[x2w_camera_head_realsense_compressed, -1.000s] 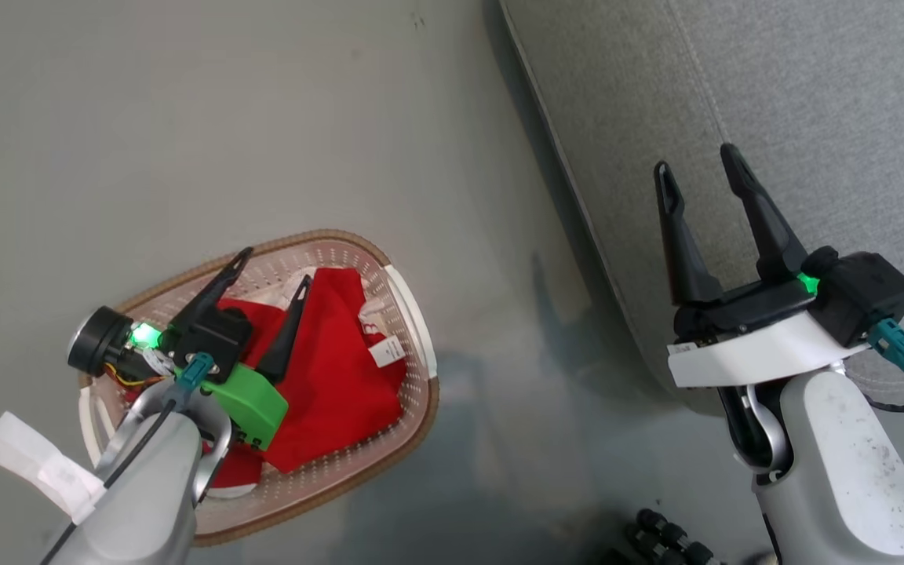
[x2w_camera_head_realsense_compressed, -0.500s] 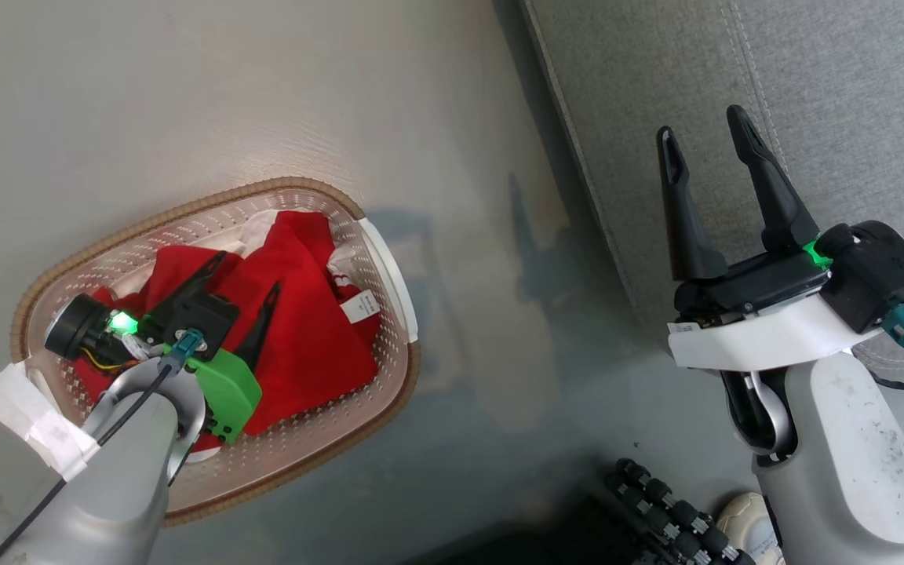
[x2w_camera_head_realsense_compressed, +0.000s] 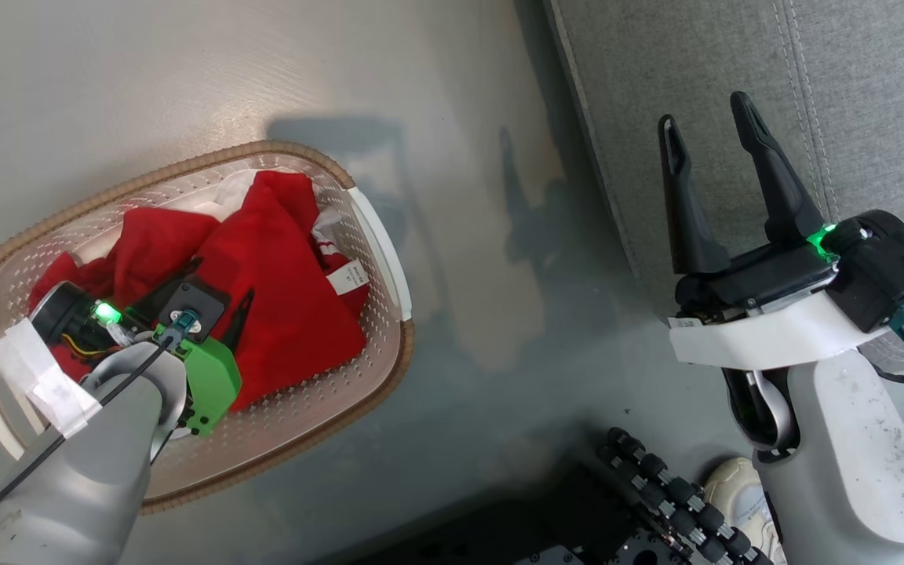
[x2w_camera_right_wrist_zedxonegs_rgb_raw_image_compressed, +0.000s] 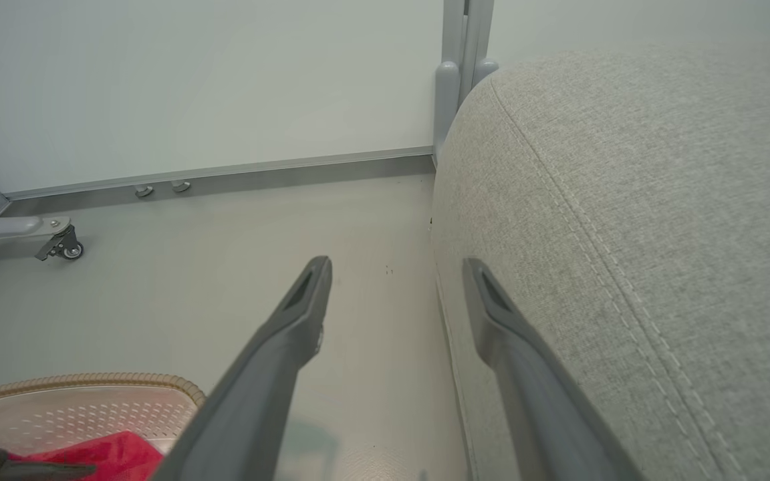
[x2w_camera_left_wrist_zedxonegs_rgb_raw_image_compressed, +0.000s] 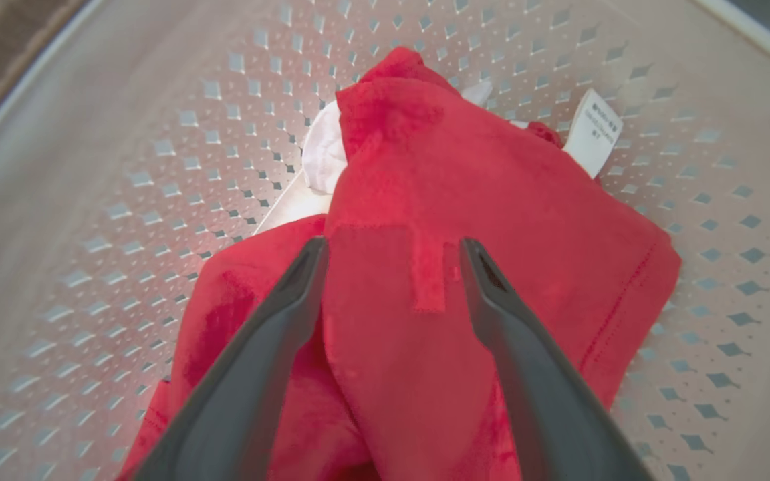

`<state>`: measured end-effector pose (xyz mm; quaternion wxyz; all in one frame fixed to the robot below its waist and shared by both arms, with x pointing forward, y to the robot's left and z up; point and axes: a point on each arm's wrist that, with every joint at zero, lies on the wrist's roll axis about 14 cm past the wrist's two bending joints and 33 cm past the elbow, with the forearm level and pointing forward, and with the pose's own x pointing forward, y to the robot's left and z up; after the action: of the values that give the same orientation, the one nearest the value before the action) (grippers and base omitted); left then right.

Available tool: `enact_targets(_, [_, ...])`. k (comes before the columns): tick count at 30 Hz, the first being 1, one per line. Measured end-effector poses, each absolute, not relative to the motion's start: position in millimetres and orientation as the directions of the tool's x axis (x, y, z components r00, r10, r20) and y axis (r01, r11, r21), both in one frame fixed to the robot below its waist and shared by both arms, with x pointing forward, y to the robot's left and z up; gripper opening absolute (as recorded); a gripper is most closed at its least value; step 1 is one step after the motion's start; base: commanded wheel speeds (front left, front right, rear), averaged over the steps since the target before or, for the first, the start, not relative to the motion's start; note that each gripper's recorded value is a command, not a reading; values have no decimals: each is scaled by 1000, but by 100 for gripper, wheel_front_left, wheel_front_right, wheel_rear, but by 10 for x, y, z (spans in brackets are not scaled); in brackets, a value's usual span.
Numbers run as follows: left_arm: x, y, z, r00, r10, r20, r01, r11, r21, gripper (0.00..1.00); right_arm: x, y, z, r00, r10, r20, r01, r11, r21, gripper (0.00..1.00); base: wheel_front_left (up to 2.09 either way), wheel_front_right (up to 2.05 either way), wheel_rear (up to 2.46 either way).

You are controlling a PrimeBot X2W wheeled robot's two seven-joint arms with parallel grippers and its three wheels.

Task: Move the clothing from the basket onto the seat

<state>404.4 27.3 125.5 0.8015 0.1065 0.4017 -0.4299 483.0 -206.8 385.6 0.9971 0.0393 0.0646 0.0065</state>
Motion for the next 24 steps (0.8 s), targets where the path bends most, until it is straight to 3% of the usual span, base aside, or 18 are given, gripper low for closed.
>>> enact_targets(7, [3846, 393, 1018, 210, -560, -801, 815, 553, -172, 100, 4845, -2059, 3758, 989, 22, -145, -10, 997, 79, 100, 0, 0, 0])
enact_targets(24, [3694, 530, 696, 68, -452, -889, 870, 463, -169, 100, 4868, -1991, 3499, 981, 42, -187, -28, 997, 78, 100, 0, 0, 0])
